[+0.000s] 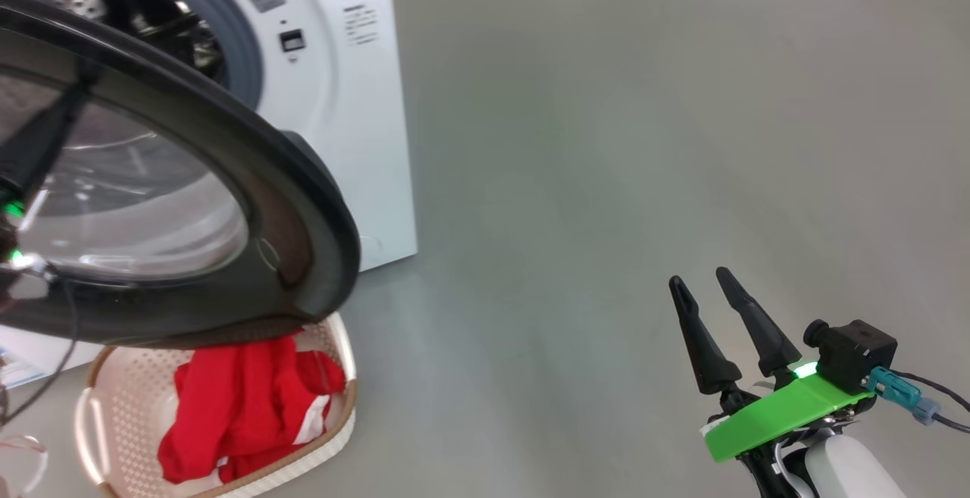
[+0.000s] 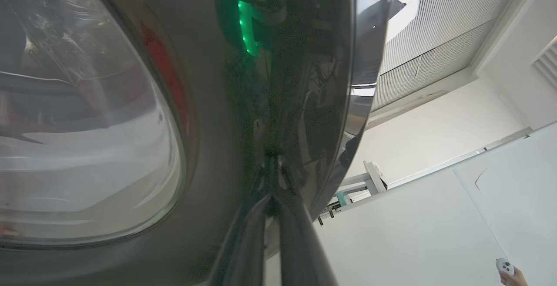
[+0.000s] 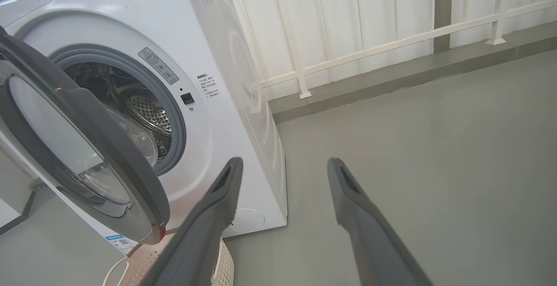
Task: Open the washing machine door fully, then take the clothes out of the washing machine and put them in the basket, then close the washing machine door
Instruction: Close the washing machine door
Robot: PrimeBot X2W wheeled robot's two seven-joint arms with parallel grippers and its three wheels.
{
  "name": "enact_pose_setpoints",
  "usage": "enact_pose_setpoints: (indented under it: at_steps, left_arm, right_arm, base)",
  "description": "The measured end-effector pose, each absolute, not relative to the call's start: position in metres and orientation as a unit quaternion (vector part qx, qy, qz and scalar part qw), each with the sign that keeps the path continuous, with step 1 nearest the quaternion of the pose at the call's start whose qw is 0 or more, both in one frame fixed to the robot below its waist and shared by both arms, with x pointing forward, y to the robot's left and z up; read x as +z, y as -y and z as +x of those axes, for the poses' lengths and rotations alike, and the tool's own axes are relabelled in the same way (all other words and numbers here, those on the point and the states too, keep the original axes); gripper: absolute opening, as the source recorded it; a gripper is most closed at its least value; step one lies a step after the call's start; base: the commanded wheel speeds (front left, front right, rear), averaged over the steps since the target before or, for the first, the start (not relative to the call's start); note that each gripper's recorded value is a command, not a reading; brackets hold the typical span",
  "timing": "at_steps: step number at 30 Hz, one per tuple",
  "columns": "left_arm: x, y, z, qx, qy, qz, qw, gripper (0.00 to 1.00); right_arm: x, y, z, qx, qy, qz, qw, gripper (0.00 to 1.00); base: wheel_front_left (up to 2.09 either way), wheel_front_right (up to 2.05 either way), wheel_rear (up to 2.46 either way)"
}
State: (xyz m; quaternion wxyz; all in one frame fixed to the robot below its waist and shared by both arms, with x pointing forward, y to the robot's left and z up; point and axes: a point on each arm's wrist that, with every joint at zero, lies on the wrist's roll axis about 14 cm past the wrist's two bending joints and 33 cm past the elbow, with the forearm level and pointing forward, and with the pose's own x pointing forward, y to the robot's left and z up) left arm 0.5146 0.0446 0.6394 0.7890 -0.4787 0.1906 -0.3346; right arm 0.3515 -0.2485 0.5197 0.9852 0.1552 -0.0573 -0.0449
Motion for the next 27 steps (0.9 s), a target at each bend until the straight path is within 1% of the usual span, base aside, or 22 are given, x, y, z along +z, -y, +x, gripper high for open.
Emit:
enact_pose_setpoints:
  at_steps: [12, 18, 27]
  left_arm:
    - [0.637, -0.038, 0.548, -0.317, -0.181, -0.514, 0.776, 0.00]
    - [0.634, -0.042, 0.548, -0.317, -0.180, -0.512, 0.778, 0.00]
    - [0.638, -0.051, 0.542, -0.315, -0.173, -0.506, 0.784, 0.00]
  right_arm:
    - [0.515, 0.267, 0.339, -0.080, 0.053, 0.152, 0.984, 1.00]
    - [0.516, 0.267, 0.342, -0.079, 0.055, 0.153, 0.983, 1.00]
    - [0.516, 0.255, 0.352, -0.059, 0.055, 0.157, 0.984, 1.00]
  base:
    - [0.00, 0.00, 0.00]
    - [0.00, 0.00, 0.00]
    - [0.00, 0.00, 0.00]
